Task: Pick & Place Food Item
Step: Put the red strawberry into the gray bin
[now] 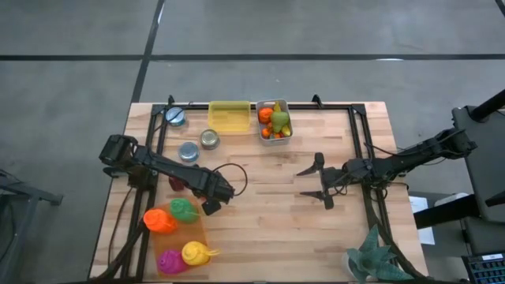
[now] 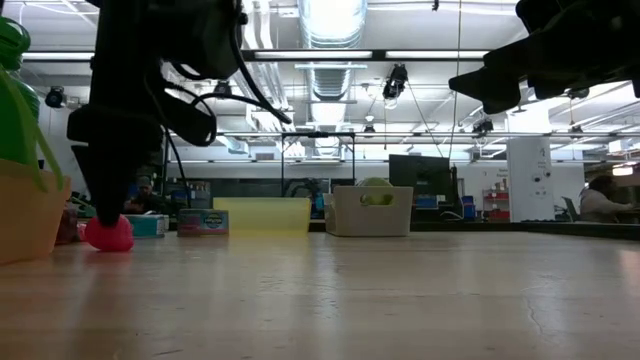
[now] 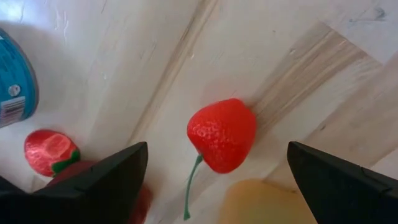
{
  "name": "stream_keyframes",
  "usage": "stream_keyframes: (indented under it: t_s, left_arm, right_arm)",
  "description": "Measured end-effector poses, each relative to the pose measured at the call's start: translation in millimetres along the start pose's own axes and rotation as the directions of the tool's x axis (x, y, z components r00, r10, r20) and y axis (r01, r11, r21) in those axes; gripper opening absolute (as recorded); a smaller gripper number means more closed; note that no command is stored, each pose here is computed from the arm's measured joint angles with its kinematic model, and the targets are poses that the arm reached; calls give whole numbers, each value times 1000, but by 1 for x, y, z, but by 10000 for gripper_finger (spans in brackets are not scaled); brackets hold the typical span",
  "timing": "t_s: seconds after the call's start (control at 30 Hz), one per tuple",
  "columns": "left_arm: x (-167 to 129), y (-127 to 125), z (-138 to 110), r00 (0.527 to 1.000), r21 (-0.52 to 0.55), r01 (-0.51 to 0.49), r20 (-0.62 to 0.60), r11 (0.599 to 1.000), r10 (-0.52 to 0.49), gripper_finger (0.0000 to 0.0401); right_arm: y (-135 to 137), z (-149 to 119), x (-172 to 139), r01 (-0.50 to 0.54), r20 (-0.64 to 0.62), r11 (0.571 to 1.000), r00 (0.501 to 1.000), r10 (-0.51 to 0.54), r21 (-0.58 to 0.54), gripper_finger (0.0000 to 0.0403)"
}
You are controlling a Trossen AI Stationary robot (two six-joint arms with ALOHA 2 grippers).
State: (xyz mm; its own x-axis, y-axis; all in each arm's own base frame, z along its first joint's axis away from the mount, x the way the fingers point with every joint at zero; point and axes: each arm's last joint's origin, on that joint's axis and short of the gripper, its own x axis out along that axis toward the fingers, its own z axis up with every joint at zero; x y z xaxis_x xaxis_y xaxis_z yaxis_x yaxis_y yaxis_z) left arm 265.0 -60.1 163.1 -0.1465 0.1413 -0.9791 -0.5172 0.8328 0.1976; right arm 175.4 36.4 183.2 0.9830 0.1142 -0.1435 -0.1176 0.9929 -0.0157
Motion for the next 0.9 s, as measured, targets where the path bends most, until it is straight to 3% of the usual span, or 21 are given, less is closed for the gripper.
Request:
stream_keyframes:
  t_s: [0.63, 0.9]
  left_arm:
    - [5, -1, 0, 1000, 48, 20, 15, 999, -20, 385]
    - [5, -7, 6, 994, 136, 67, 80, 988, -78, 385]
  right_arm:
    - [0, 0, 0, 0, 0, 1000, 1000, 0, 0, 306]
    - [0, 0, 0, 0, 0, 1000, 1000, 0, 0, 306]
